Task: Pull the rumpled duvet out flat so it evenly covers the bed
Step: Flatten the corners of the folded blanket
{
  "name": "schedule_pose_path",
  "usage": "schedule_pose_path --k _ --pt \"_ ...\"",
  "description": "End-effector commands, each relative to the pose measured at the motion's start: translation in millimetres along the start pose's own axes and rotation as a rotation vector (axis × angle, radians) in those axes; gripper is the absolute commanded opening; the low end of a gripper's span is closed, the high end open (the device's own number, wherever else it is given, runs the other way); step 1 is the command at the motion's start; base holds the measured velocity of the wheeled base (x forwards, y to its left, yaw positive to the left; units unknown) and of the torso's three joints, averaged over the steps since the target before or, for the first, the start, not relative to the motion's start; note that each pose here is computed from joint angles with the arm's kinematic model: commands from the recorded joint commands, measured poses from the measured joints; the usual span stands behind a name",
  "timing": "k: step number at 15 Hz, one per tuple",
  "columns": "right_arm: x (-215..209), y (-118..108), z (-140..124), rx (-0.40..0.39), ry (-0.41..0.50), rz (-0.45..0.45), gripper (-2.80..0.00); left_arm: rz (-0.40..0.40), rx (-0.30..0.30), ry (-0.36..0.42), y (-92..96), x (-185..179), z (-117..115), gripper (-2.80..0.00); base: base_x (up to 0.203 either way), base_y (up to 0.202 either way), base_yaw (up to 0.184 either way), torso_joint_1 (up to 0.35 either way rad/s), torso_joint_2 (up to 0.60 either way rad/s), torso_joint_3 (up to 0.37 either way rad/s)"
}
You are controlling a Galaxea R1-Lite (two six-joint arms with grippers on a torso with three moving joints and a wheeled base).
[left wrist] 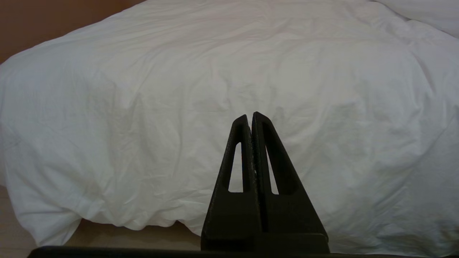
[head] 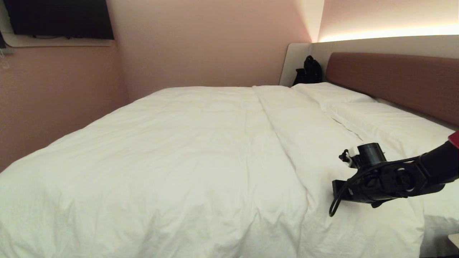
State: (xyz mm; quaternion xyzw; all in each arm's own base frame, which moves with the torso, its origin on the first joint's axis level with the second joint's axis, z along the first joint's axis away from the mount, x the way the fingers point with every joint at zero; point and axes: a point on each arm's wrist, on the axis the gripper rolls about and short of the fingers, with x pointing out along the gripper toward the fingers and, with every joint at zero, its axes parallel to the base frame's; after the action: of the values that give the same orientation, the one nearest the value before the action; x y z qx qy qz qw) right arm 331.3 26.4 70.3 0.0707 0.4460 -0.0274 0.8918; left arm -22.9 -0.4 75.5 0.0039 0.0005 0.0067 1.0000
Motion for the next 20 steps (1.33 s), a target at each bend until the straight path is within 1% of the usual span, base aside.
schedule_pose_path --k 1,2,4,5,7,9,10,12,15,18,20 --pt "14 8 -7 -0.023 0.037 -0.016 -2.8 0.0 0.0 0.002 0.0 0 0 -2.8 0.0 0.0 0.0 0.0 0.0 0.0" --pt "16 12 -10 -0.03 0.041 -0.037 -2.8 0.0 0.0 0.0 0.0 0 0 -2.8 0.0 0.0 0.0 0.0 0.0 0.0" --pt "16 15 -12 -0.035 0.044 -0.045 -2.8 0.0 0.0 0.002 0.0 0 0 -2.8 0.0 0.0 0.0 0.0 0.0 0.0" --pt "12 16 -19 -0.043 0.057 -0.049 -2.8 0.0 0.0 -0.001 0.0 0 0 -2.8 0.0 0.0 0.0 0.0 0.0 0.0" --pt "-3 19 -25 -0.053 0.047 -0.043 -2.8 0.0 0.0 0.001 0.0 0 0 -2.8 0.0 0.0 0.0 0.0 0.0 0.0" --pt "-12 18 -27 -0.045 0.037 -0.039 -2.8 -0.001 0.006 0.001 -0.1 0 0 -2.8 0.0 0.0 0.0 0.0 0.0 0.0" --pt "-29 17 -26 -0.035 0.002 -0.03 -2.8 0.0 0.006 0.001 0.0 0 0 -2.8 0.0 0.0 0.0 0.0 0.0 0.0" --pt "-78 13 -28 -0.015 -0.108 0.001 -2.8 0.0 -0.003 -0.001 0.0 0 0 -2.8 0.0 0.0 0.0 0.0 0.0 0.0" --pt "-142 1 -39 0.015 -0.261 0.035 -2.8 0.0 -0.003 -0.001 0.0 0 0 -2.8 0.0 0.0 0.0 0.0 0.0 0.0" --pt "-187 -13 -54 0.043 -0.356 0.046 -2.8 0.0 -0.003 -0.001 0.0 0 0 -2.8 0.0 0.0 0.0 0.0 0.0 0.0" --pt "-202 -19 -64 0.054 -0.373 0.053 -2.8 0.0 -0.003 -0.001 0.0 0 0 -2.8 0.0 0.0 0.0 0.0 0.0 0.0"
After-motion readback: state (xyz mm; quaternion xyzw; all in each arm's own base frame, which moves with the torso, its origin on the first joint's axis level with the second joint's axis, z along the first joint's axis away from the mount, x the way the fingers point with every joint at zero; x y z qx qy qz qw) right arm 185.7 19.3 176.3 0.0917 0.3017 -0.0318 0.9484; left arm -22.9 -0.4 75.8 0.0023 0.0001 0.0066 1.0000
